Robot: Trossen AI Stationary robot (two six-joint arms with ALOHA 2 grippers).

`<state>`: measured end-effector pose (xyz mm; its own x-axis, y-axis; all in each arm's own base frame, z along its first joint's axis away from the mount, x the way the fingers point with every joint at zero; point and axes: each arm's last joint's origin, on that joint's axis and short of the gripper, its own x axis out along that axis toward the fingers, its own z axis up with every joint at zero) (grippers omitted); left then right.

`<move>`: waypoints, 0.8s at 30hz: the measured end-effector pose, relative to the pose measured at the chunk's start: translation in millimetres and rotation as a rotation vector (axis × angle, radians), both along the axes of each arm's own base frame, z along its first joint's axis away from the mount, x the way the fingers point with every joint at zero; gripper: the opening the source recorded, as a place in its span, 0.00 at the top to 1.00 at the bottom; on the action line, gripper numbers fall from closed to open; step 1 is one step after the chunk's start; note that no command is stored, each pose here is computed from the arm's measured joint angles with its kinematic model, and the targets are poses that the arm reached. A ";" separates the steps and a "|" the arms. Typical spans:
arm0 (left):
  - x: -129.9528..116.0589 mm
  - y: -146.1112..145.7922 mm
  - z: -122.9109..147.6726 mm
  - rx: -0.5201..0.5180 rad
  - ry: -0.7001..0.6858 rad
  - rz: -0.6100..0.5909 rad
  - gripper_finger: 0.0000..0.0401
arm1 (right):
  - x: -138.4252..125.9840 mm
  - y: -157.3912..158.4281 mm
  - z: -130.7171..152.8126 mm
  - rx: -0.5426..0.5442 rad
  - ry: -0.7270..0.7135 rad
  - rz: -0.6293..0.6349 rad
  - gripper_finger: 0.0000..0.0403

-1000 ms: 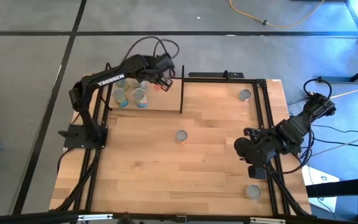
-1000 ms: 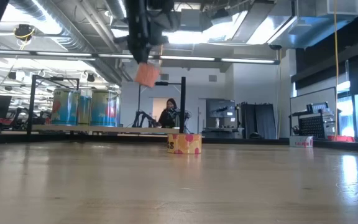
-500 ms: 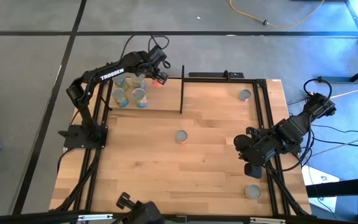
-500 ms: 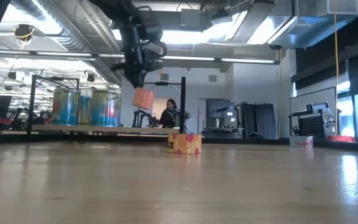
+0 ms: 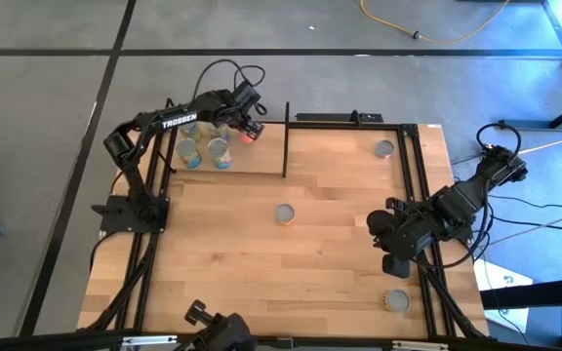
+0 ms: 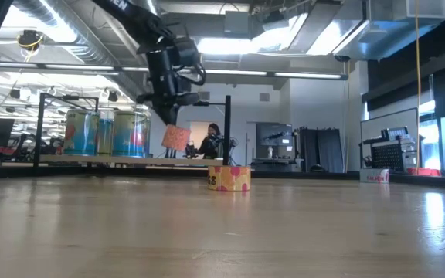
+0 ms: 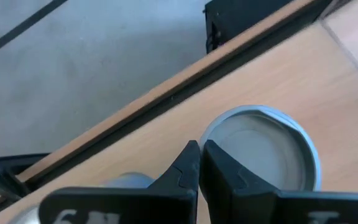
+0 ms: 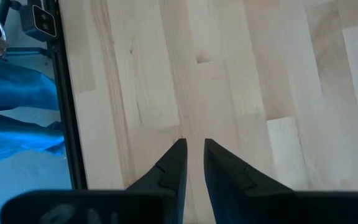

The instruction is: Pick and place cans onto a shelf

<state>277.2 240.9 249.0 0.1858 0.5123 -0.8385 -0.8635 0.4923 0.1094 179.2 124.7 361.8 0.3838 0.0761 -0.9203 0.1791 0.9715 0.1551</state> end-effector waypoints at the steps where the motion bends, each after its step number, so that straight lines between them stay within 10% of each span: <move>1: -0.6 -0.5 -2.0 -0.004 0.006 -0.001 1.00 | 0.0 0.0 0.0 0.000 0.000 0.000 0.86; 24: -2.1 -4.1 -18.3 -0.016 0.036 -0.086 0.89 | 0.0 0.0 0.0 0.009 0.001 -0.022 0.86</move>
